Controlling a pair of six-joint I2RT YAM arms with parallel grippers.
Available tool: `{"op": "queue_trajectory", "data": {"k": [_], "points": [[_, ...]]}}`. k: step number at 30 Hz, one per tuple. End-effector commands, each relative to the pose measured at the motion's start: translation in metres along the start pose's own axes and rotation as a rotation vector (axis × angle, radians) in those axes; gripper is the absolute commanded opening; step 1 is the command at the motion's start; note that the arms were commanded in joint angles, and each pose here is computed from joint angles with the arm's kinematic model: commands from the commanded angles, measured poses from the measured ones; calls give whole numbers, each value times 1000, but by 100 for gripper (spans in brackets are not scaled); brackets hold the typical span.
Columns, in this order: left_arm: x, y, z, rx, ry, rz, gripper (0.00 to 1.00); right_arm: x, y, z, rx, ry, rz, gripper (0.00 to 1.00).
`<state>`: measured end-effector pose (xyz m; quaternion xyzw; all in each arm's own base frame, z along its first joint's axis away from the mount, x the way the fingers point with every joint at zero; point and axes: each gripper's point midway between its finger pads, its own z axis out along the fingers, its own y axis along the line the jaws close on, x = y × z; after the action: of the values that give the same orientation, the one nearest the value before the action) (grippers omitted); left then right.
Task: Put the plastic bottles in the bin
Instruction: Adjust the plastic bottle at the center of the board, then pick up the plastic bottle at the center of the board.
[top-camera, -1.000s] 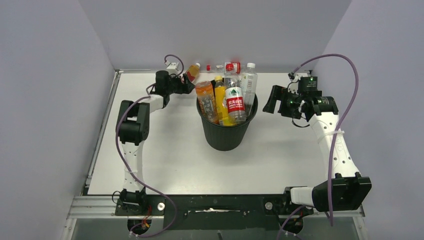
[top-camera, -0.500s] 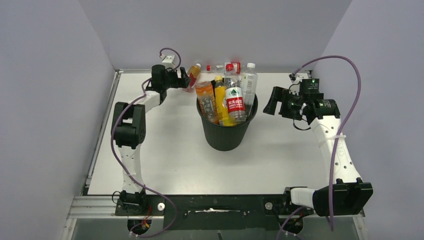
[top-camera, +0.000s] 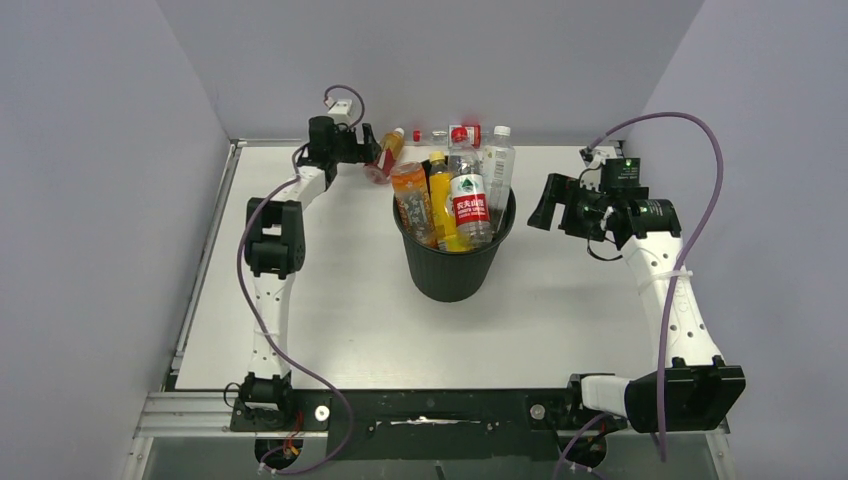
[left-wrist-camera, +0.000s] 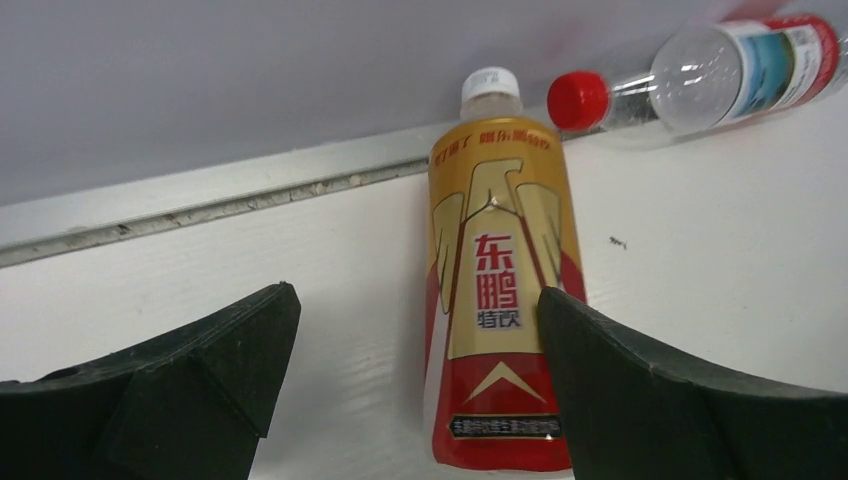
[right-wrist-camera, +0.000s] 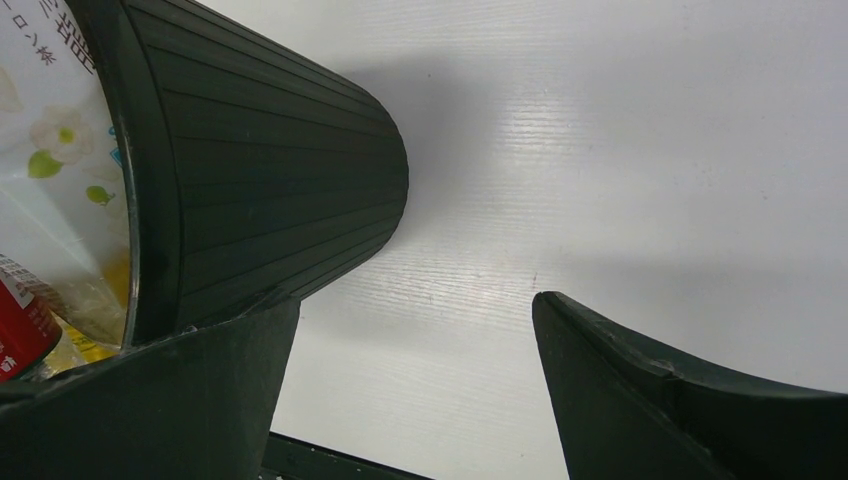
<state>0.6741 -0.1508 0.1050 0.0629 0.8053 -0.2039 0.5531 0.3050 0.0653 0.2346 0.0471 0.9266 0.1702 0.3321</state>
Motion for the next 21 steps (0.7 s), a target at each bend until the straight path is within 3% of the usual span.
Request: {"op": "queue_trajectory", "data": {"k": [1,10,21], "points": [[-2,-13,9,71,18,34,92,-11,4,-6,-24,-60,-23,91],[13,-44,7,184,46,44,92,-9,3,-2,-29,-53,-20,91],[37,-64,13,181,91,60,92,-9,3,-7,-25,-63,-26,91]]}}
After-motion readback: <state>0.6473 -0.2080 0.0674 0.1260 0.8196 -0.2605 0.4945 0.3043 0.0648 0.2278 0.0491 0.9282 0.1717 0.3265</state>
